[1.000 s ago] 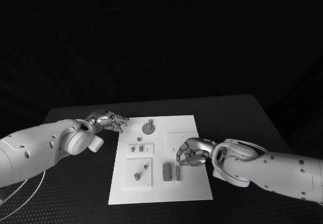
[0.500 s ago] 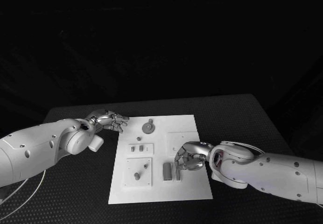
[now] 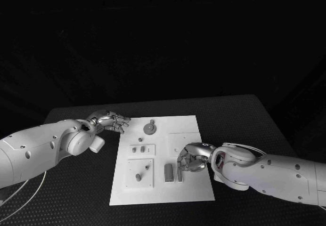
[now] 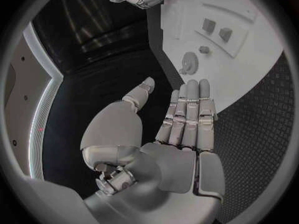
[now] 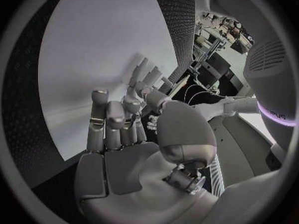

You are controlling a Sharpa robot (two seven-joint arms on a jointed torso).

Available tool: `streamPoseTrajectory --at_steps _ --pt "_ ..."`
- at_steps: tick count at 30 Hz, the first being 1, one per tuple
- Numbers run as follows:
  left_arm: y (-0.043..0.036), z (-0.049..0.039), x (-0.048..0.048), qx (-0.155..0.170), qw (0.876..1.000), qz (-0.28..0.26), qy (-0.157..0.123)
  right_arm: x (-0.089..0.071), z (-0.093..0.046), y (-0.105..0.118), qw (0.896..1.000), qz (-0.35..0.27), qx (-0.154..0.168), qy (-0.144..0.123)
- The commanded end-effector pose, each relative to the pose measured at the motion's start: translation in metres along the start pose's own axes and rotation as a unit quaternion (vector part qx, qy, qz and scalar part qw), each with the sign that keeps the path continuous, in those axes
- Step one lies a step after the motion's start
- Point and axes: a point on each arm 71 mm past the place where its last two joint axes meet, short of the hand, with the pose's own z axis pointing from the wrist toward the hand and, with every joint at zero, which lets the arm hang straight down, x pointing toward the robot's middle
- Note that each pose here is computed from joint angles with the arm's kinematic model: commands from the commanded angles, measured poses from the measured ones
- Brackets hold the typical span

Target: Assemble the parts on the task board

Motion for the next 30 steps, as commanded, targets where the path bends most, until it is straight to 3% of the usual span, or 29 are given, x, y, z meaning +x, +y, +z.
streamPoseTrajectory --at_steps 1,14,22,30 --pt "-0.0016 0.0004 0.0021 0.004 1.0 0.001 0.008 0.001 0.0 0.001 1.0 -0.009 -0.001 0.002" --pt "-0.0015 0.0004 0.0023 0.004 1.0 0.001 0.009 0.007 0.004 0.003 1.0 -0.014 0.004 0.015" --pt "-0.0013 0.0003 0.0022 0.003 1.0 0.001 0.009 0.011 0.005 0.004 0.999 -0.049 0.006 0.006" --pt "-0.0009 0.0 0.0017 0.002 1.0 0.001 0.009 0.012 0.005 0.008 0.993 -0.119 -0.017 -0.018"
